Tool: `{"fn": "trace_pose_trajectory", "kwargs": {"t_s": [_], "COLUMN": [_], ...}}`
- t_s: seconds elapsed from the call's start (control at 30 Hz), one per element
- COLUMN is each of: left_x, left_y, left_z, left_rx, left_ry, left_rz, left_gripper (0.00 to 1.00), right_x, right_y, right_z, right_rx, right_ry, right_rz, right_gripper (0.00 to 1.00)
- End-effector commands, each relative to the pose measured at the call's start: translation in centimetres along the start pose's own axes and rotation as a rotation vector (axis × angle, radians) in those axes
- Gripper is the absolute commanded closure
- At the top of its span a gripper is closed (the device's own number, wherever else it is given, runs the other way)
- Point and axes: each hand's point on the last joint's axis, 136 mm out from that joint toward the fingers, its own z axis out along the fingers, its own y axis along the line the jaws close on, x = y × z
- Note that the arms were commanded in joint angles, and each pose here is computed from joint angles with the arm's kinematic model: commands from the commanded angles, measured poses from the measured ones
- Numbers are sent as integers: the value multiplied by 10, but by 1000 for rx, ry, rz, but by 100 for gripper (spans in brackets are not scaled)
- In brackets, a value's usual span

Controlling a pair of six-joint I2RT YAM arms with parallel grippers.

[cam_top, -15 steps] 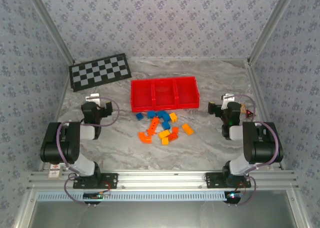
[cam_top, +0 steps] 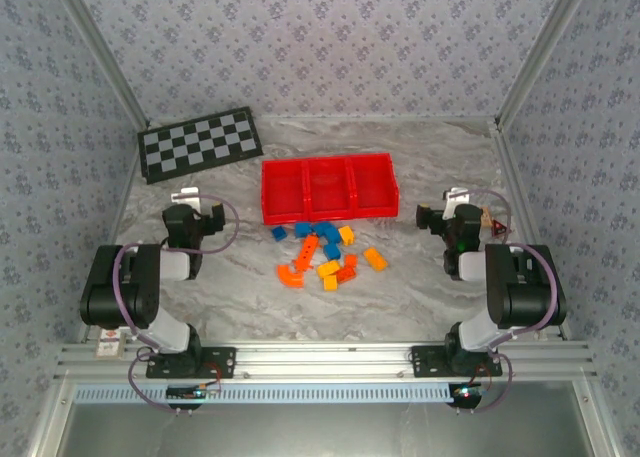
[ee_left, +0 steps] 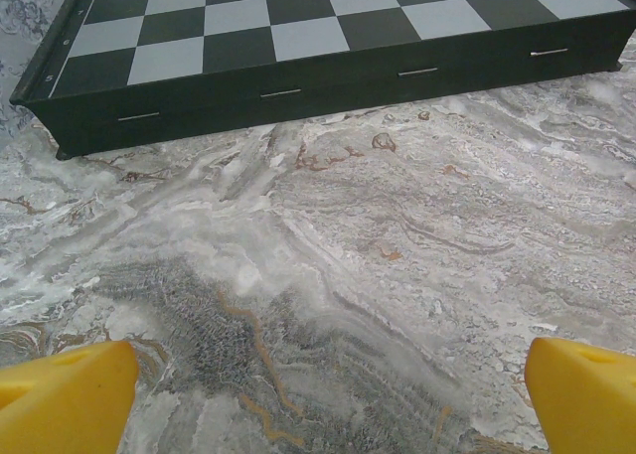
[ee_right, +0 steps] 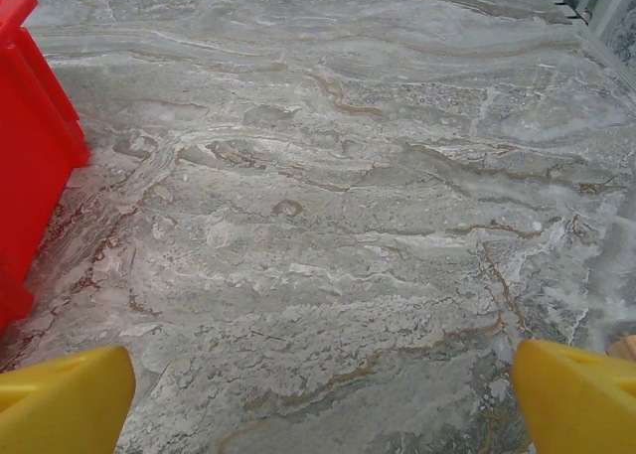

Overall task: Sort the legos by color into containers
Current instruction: Pick up the lego from the center of the table.

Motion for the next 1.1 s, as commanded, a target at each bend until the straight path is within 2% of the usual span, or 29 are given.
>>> {"fn": "trace_pose_trajectory", "kwargs": {"t_s": [0.0,0.53,0.6,0.7,0.77,0.87,0.97,1.07], "left_x": [-13,-12,-15,-37,-56,-79,-93,-88], "left_y": [0,0,-1,-4,1,2,1,-7], "left_z": [2,2,1,-16,-32,-63,-95,-123], "left_rx": [10,22,23,-33,-91,-133,-127,-69], "left_ry": [-31,-26,-40,-28,-2,11,48,159], "left_rz": [-16,-22,-18,26,-19,-122,-226,-286], "left_gripper": [0,0,0,0,0,0,0,0], "right_x": [-9,-9,-10,-36,-49,-64,-80,-78], "right_y": [-1,-2,-11,-14,-21,-25,-5,36], "right_z": [2,2,-1,-28,-44,-66,-80,-96], "right_rx": [-5,1,84,171,215,188,47,-148], "right_ry": [-16,-18,-35,-114,-29,88,170,312], "right_rz": [3,3,6,-20,71,278,363,359], "right_gripper": [0,0,0,0,0,0,0,0]}}
